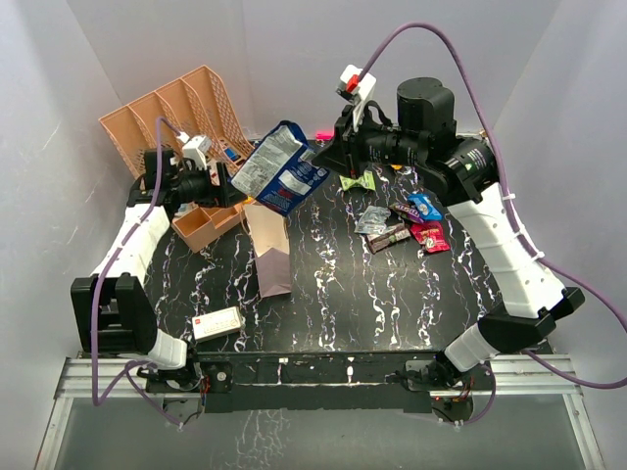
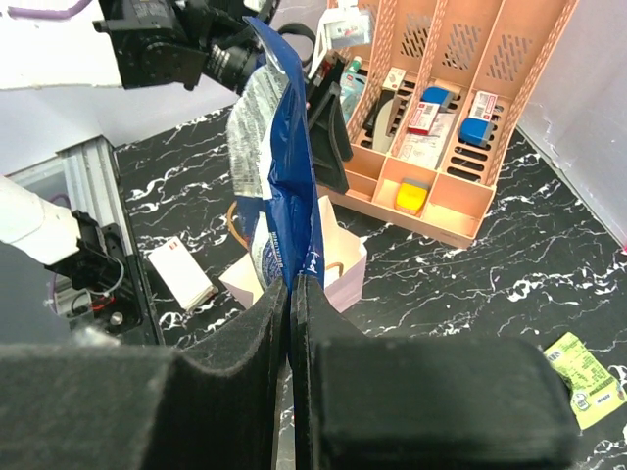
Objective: Place the snacks into the paper bag
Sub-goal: Place the snack in the paper bag.
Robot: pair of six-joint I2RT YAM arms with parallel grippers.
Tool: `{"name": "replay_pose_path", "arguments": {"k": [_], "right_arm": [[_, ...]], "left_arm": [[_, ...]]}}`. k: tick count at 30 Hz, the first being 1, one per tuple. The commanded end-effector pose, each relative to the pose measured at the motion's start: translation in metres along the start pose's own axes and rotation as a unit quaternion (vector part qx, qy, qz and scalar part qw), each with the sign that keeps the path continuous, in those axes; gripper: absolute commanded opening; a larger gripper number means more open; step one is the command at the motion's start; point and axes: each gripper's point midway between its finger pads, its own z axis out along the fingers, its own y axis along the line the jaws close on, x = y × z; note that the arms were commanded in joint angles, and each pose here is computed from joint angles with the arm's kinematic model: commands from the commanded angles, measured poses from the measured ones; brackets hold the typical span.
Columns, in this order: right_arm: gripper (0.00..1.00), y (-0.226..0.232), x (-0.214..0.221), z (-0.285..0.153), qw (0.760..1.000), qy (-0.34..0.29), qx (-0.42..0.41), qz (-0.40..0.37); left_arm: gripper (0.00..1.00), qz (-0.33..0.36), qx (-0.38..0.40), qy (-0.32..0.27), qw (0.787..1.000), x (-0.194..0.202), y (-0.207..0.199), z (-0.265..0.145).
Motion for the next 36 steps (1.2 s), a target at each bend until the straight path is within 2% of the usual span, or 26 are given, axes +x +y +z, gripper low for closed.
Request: {"name": "replay_pose_path", "arguments": {"k": [1, 9, 17, 23, 27, 30, 33, 36], "right_arm": [[0.08, 0.012, -0.028, -0.003, 0.999, -0.051, -0.018, -0.004], [0.08, 0.005, -0.013, 0.011, 0.999, -0.037, -0.004, 0.037], [0.08, 0.003, 0.003, 0.008, 0.999, -0.021, 0.007, 0.031], [0.08, 0.004, 0.011, 0.011, 0.999, -0.014, 0.004, 0.037], [0.08, 0.006, 0.015, 0.011, 0.999, -0.012, 0.002, 0.036], [0.08, 0.009, 0.018, 0.011, 0.999, -0.009, -0.007, 0.033], [0.08, 0.01, 0.021, 0.012, 0.999, -0.006, -0.011, 0.031], [0.08, 0.007, 0.024, 0.012, 0.999, -0.003, -0.004, 0.031]], "left_arm": [[0.79, -0.015, 0.055, 0.004, 0.998, 0.011, -0.019, -0.002], [0.76, -0.006, 0.063, -0.002, 0.998, 0.028, -0.028, -0.014], [0.76, 0.019, 0.049, -0.012, 0.999, 0.033, -0.03, -0.024], [0.8, 0.032, -0.017, -0.035, 0.999, 0.017, -0.01, -0.026], [0.81, 0.03, -0.034, -0.036, 0.998, 0.001, 0.0, -0.02], [0.81, 0.021, -0.011, -0.032, 0.999, -0.007, 0.002, -0.005], [0.81, 0.027, 0.037, -0.044, 0.998, -0.016, -0.013, 0.004], [0.8, 0.037, 0.058, -0.031, 0.997, -0.012, -0.024, 0.016]]}}
